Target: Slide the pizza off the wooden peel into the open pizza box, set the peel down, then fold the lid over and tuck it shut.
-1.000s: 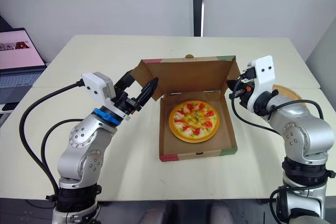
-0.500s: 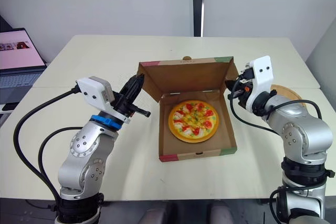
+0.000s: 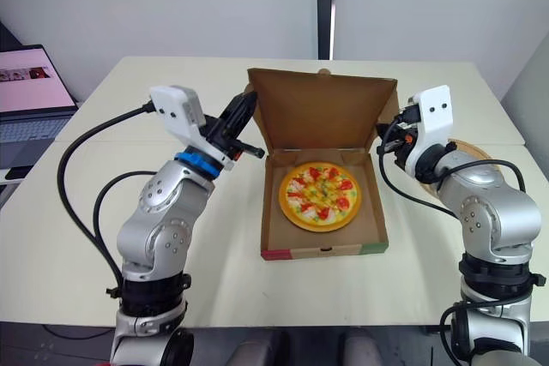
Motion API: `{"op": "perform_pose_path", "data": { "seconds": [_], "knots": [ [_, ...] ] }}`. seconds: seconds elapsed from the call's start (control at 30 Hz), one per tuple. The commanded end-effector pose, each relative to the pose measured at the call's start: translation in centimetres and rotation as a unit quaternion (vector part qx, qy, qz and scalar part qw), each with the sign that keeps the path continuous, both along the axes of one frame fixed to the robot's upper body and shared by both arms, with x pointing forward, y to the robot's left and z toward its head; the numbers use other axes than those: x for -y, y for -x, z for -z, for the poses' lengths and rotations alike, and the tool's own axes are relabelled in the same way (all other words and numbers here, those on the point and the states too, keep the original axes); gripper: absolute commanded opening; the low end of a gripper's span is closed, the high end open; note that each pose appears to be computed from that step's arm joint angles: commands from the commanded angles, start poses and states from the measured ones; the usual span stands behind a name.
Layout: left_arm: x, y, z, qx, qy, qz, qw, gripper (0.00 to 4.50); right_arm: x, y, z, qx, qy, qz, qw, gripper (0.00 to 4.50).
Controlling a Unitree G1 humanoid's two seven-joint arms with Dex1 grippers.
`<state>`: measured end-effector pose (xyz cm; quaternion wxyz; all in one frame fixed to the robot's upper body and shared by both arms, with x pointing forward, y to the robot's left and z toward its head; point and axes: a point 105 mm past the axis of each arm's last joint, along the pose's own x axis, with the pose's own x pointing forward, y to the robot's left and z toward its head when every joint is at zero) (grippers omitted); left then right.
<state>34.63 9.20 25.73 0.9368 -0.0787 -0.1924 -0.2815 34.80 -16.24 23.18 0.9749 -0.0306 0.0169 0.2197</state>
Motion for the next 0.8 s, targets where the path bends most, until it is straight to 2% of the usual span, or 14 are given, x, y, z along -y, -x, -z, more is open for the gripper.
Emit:
{"op": "perform_pose_path", "data": {
  "seconds": [0.03, 0.2, 0.5, 0.8],
  "knots": [
    [1.7, -0.1, -0.9, 0.017, -0.004, 0.053, 0.998, 0.02, -0.6, 0.9, -3.0, 0.063, 0.002, -0.016, 0.998, 0.00],
    [1.4, -0.6, -0.9, 0.010, -0.006, 0.069, 0.998, 0.02, -0.2, 1.3, -3.1, 0.069, 0.022, -0.011, 0.997, 0.00],
    [0.2, 1.7, 0.5, -0.011, -0.013, 0.074, 0.997, 0.02, -1.1, 2.7, -1.4, 0.061, 0.053, -0.032, 0.996, 0.00],
    [-0.3, 3.6, 1.5, -0.054, 0.022, 0.086, 0.995, 0.02, -2.4, 4.2, 0.3, 0.057, 0.063, -0.054, 0.995, 0.00]
  ]
}}
